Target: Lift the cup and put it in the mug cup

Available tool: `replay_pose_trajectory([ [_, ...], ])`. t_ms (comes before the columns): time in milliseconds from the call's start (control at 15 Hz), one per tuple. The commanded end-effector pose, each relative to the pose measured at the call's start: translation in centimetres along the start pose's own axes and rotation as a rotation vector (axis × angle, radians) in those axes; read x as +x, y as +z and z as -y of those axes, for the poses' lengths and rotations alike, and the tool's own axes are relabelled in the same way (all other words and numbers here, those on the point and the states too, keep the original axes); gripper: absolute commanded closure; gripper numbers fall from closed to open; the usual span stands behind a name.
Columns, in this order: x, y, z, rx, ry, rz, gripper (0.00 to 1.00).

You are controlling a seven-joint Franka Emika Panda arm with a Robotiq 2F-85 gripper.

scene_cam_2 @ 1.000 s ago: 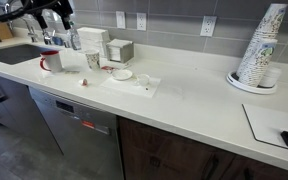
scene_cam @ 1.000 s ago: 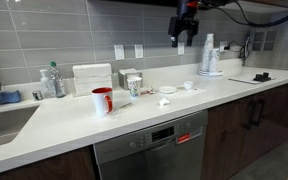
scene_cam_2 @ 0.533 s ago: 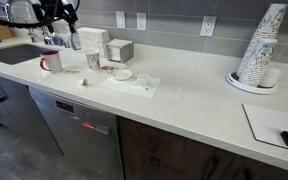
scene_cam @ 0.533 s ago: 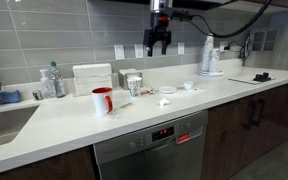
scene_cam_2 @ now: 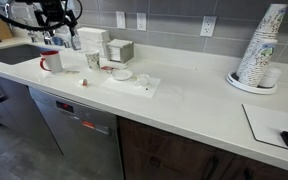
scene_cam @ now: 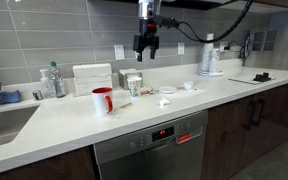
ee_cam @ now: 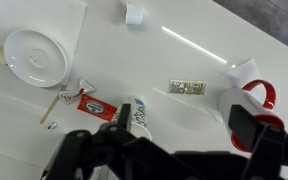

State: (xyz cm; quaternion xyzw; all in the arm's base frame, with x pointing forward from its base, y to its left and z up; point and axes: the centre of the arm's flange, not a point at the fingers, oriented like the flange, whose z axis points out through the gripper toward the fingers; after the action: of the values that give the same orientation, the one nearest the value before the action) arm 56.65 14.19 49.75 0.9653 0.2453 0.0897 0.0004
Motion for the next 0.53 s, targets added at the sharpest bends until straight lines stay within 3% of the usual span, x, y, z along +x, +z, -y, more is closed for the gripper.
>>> replay_pose_trajectory([
  [0,0.0,0.0,0.0,0.000,-0.001,0.000,0.00],
  [200,0.8,0.7,-0.4,0.013,-0.022,0.000,0.00],
  [467,3.7,2.8,-1.1,0.012,-0.145,-0.054,0.00],
])
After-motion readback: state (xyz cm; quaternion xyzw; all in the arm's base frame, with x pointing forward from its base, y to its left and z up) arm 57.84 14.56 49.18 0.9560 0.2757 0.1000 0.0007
